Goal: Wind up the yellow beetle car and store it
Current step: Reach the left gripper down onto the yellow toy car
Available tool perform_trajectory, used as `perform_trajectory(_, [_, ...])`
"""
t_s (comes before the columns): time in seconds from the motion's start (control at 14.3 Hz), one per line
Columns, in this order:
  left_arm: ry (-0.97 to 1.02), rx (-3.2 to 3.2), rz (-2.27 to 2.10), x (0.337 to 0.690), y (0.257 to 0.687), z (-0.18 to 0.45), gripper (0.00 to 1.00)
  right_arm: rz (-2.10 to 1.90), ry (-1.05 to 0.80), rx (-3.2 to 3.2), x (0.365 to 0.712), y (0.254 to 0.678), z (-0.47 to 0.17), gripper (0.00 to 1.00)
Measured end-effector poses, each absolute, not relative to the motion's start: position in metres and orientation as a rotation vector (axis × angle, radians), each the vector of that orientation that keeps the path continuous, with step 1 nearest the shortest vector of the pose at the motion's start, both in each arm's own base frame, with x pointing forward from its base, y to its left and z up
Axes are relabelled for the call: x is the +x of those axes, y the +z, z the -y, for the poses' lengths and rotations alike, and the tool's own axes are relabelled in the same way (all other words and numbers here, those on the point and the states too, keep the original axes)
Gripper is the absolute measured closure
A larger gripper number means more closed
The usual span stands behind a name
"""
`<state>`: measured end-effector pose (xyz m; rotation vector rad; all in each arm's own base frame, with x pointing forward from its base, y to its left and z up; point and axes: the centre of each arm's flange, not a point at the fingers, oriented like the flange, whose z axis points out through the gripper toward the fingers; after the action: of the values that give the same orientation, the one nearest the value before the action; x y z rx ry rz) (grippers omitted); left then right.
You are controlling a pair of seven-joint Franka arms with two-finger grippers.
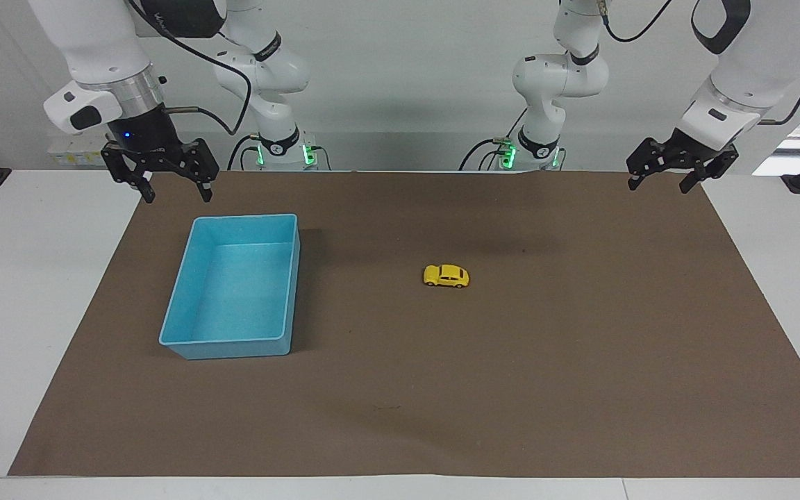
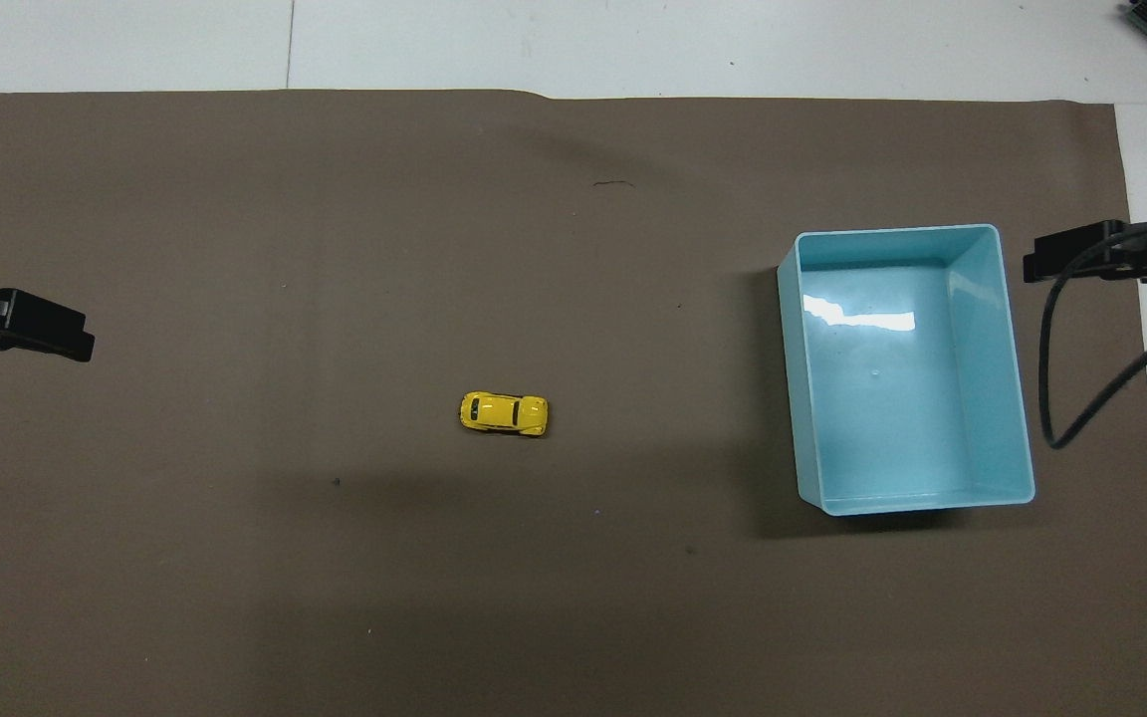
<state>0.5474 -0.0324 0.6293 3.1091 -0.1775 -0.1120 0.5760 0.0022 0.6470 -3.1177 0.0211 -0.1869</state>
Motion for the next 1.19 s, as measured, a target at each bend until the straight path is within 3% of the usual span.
perform_trajectory(0.7, [-0.141,3.097,0.254,0.543,0.630,0.042,0.00,-0.021,-0.187,-3.118,0.576,0.647,-0.002,0.00])
perform_trajectory(1.19, [-0.045,2.906,1.083,0.546,0.634,0.078,0.00,-0.021,-0.187,-3.118,0.576,0.647,-0.002,0.00])
